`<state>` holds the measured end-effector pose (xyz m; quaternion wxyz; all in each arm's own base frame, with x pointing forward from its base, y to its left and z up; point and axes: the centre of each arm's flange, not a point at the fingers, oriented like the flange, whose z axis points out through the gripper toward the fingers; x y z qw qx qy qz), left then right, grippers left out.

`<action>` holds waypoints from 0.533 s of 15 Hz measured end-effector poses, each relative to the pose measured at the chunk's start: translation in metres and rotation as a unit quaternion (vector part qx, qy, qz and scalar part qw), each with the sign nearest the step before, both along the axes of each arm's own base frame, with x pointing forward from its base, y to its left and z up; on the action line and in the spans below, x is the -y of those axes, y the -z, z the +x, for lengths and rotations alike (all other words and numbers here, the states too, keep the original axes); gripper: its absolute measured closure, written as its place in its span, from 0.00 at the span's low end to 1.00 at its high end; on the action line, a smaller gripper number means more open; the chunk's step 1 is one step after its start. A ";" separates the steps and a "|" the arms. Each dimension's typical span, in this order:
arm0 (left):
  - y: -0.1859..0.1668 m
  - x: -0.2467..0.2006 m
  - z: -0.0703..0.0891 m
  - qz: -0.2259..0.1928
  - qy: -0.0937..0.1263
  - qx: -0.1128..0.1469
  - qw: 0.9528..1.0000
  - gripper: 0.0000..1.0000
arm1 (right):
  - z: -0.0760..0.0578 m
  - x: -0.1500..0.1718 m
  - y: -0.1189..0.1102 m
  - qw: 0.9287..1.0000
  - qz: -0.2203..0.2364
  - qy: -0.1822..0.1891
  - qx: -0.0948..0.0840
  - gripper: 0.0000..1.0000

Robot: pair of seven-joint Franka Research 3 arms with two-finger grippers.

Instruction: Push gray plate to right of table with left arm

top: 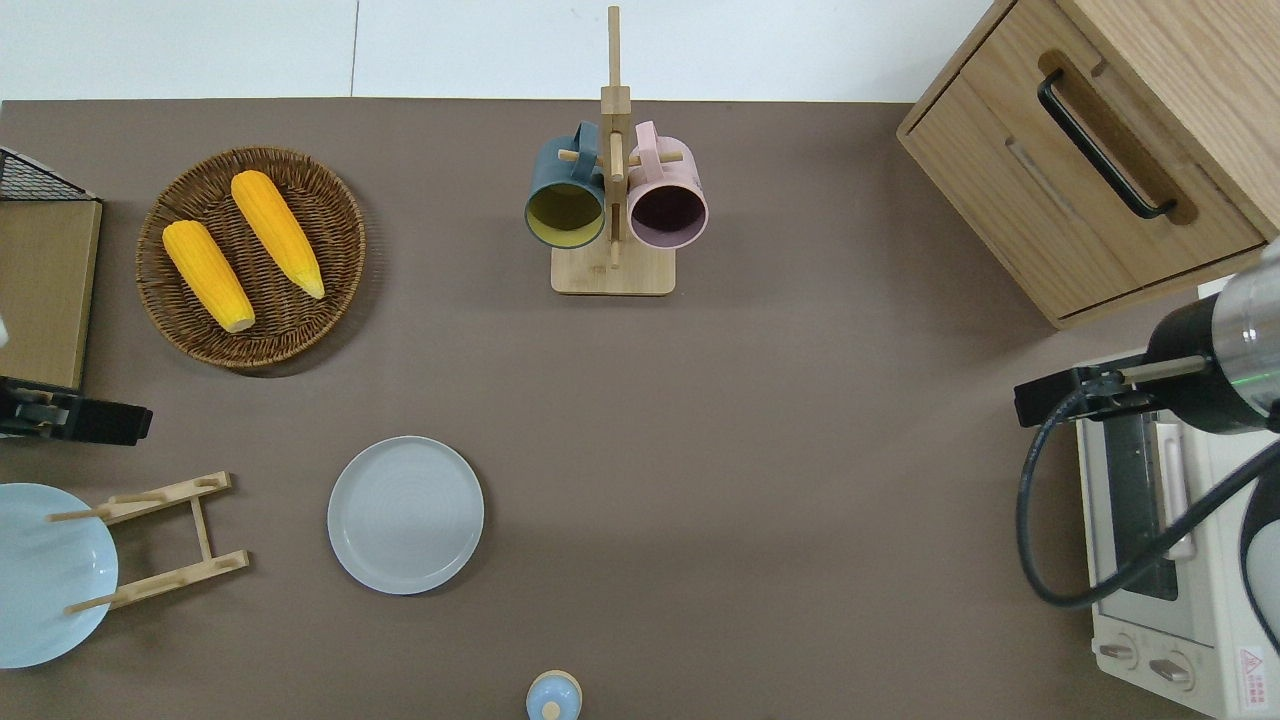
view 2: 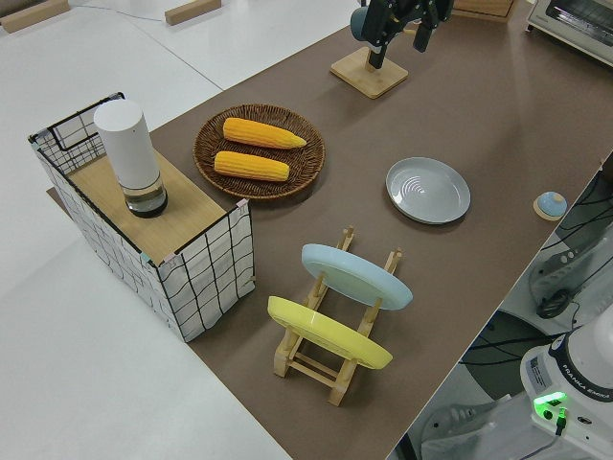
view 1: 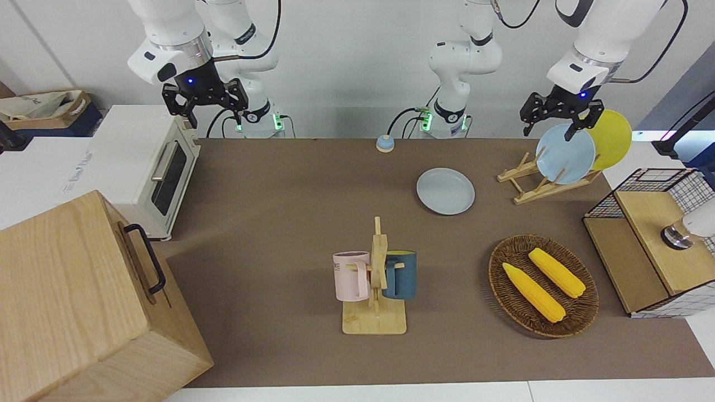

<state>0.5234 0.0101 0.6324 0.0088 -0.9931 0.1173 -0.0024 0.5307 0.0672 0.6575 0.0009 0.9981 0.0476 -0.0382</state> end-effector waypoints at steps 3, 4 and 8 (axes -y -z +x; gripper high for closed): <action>0.003 -0.003 0.000 0.000 -0.003 -0.004 1.000 0.00 | 0.000 0.000 0.000 1.000 0.000 0.000 0.000 0.01; 0.005 -0.005 0.001 0.000 -0.005 -0.007 1.000 0.00 | 0.000 0.000 0.000 1.000 0.000 0.000 0.000 0.01; 0.014 -0.006 0.001 -0.005 -0.007 -0.017 1.000 0.00 | 0.000 0.000 0.000 1.000 0.000 0.000 0.000 0.01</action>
